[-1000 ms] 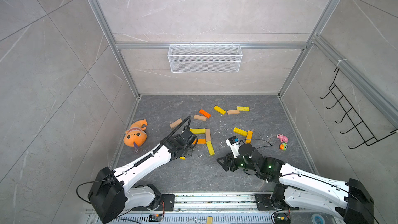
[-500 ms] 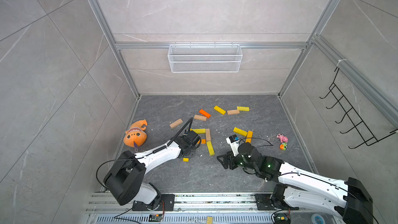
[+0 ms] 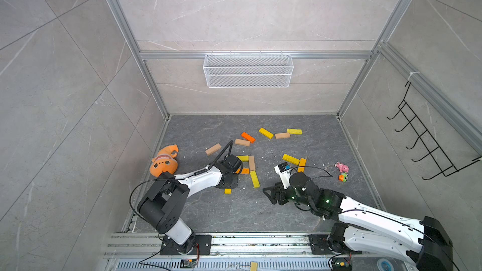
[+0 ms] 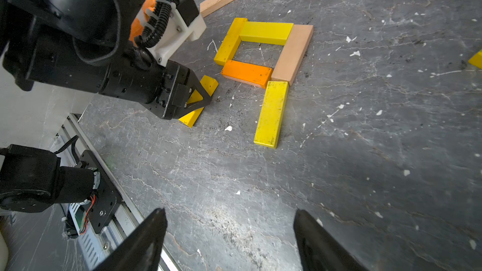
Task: Assemble the number 8 with building blocks
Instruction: Assemble the building block at the center of the board.
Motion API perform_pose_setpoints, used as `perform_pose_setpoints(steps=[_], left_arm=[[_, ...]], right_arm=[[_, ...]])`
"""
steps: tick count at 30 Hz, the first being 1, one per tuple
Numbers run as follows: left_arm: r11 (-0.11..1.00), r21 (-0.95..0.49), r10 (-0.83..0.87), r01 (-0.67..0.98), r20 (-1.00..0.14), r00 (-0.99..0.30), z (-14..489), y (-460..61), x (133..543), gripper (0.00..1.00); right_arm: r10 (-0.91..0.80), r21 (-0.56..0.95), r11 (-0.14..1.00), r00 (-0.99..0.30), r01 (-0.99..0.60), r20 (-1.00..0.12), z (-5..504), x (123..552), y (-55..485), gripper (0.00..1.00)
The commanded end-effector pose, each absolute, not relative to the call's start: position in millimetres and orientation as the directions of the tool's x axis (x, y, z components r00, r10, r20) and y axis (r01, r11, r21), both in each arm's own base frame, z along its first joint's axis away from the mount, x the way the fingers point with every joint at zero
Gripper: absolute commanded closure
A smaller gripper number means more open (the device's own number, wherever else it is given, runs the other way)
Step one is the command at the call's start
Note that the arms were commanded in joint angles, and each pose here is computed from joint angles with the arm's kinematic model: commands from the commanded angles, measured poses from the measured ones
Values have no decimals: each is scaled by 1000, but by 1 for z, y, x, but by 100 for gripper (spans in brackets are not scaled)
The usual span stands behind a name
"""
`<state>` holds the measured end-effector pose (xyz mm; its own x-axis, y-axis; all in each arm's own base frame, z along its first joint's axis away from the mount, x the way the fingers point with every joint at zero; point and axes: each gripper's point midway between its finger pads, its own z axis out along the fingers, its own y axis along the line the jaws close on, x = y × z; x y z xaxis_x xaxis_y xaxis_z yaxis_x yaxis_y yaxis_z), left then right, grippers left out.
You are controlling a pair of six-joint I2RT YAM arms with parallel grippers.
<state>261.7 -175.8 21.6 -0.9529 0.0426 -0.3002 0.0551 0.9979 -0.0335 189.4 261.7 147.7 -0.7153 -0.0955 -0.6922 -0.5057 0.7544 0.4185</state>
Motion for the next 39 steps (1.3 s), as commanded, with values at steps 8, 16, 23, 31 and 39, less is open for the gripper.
perform_pose_setpoints(steps=[8, 16, 23, 31, 39], left_arm=[[997, -29, 55, 68, -335, -941, 28, -182, 287, 72], [998, -38, 40, 55, -319, -947, 23, -181, 284, 72], [998, -53, 17, 36, -322, -946, 26, -172, 270, 72], [999, -35, 21, 34, -318, -948, 27, -170, 271, 72], [999, -27, 31, 44, -349, -937, 34, -169, 276, 72]], right_arm=[[-85, 404, 765, -701, -501, -708, 157, 192, 257, 20], [-80, 400, 772, -700, -494, -710, 157, 193, 255, 20], [-82, 398, 775, -702, -491, -707, 155, 194, 256, 20], [-84, 395, 779, -706, -486, -703, 153, 197, 259, 20], [-96, 360, 797, -691, -485, -717, 157, 204, 259, 20]])
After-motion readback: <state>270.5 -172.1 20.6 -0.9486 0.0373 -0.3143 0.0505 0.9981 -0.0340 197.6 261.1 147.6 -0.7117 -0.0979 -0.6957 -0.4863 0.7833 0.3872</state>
